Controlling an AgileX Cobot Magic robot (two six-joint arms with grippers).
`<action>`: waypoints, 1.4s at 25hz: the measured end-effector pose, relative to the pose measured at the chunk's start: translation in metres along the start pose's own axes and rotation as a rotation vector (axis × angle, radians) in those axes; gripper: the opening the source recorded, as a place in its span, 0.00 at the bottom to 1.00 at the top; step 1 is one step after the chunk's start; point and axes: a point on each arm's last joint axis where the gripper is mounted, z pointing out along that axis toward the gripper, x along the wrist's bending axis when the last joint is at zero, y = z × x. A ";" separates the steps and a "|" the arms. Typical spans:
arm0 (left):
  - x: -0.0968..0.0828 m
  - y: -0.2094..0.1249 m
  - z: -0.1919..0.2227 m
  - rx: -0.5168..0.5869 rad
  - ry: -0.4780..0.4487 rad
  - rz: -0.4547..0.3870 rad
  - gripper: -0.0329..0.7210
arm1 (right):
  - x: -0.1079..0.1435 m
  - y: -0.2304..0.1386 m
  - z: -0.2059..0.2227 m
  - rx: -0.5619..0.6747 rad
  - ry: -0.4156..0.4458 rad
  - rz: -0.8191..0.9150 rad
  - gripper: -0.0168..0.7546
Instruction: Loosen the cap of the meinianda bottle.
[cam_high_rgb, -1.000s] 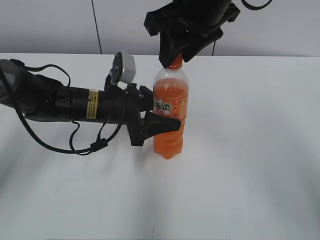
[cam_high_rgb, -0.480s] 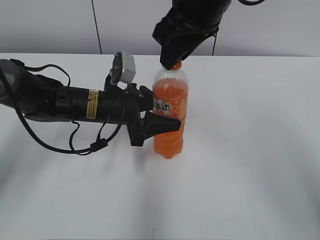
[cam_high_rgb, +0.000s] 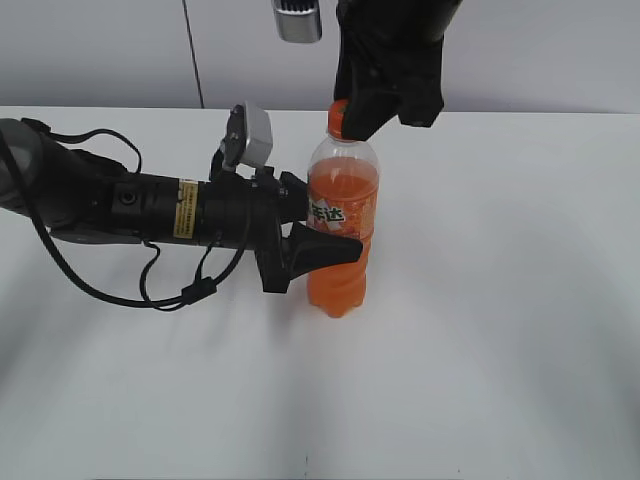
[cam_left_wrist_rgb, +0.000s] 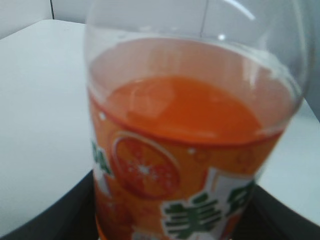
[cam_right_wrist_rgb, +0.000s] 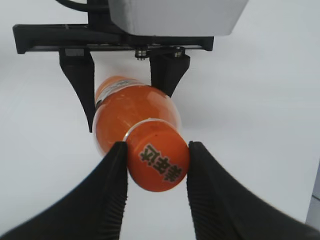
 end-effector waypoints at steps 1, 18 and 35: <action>0.000 0.000 0.000 0.000 0.000 0.001 0.61 | 0.000 0.000 0.000 0.001 0.000 -0.028 0.37; 0.000 0.000 0.000 -0.002 -0.002 0.000 0.61 | -0.001 -0.003 -0.002 0.026 -0.016 -0.015 0.66; 0.000 0.000 0.000 -0.001 -0.002 0.000 0.61 | 0.006 0.005 -0.031 -0.090 0.000 1.261 0.72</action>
